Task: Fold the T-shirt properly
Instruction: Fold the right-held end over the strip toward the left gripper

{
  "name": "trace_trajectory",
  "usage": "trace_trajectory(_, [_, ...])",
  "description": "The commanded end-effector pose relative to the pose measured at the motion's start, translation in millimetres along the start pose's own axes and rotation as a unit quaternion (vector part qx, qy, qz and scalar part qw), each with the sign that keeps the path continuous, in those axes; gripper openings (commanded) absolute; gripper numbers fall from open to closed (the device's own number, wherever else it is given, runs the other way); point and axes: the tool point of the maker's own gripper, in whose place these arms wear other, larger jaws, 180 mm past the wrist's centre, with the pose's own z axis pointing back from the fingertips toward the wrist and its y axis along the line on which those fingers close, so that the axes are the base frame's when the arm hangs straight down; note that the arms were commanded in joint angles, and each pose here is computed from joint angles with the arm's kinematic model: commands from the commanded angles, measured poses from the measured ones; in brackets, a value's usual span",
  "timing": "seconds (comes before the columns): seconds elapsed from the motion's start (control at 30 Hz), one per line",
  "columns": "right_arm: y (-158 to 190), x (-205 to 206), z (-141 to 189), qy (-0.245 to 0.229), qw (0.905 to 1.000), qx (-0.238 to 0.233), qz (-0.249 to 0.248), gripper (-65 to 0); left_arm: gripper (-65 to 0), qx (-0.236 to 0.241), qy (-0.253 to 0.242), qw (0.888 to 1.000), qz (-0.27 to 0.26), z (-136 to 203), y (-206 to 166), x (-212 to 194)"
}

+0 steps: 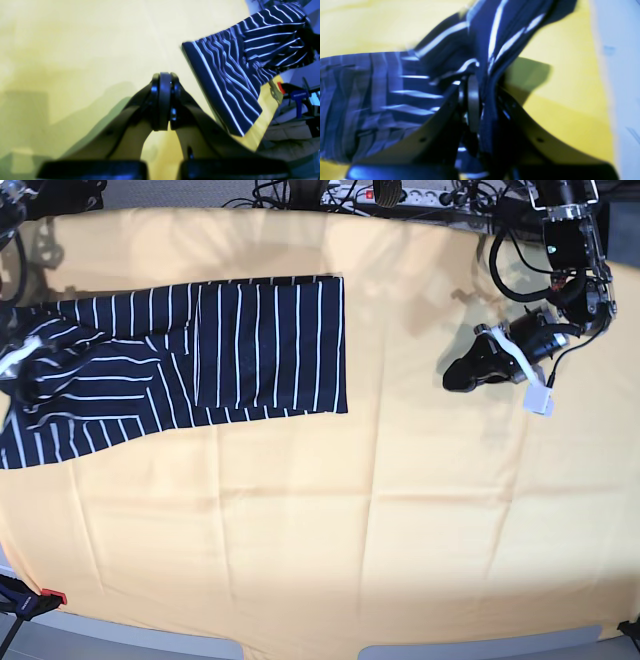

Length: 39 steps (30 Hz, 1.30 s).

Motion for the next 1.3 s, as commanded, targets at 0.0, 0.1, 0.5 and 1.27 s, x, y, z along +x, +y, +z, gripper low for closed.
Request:
trace_trajectory(0.0, [11.5,20.2,6.5,-0.038,0.9991,0.015,0.009,-65.0,-65.0,-0.011,-0.023,0.999,-0.020,3.1,-5.1,15.8])
trace_trajectory(0.1, [48.9,26.1,13.3,-0.063,0.9960,0.063,0.010,-65.0,-65.0,-0.011,-0.022,1.000,-0.018,3.5,-5.1,14.6])
trace_trajectory(0.5, [174.8,34.5,26.2,-0.138,0.9494,0.282,-0.014,-65.0,-65.0,-0.011,-0.023,1.000,-0.014,4.2,-5.3,12.5])
trace_trajectory(1.27, [318.4,30.9,22.0,-0.143,0.8985,0.412,0.045,-65.0,-65.0,-0.011,-0.023,1.000,-0.014,4.2,-5.3,12.5])
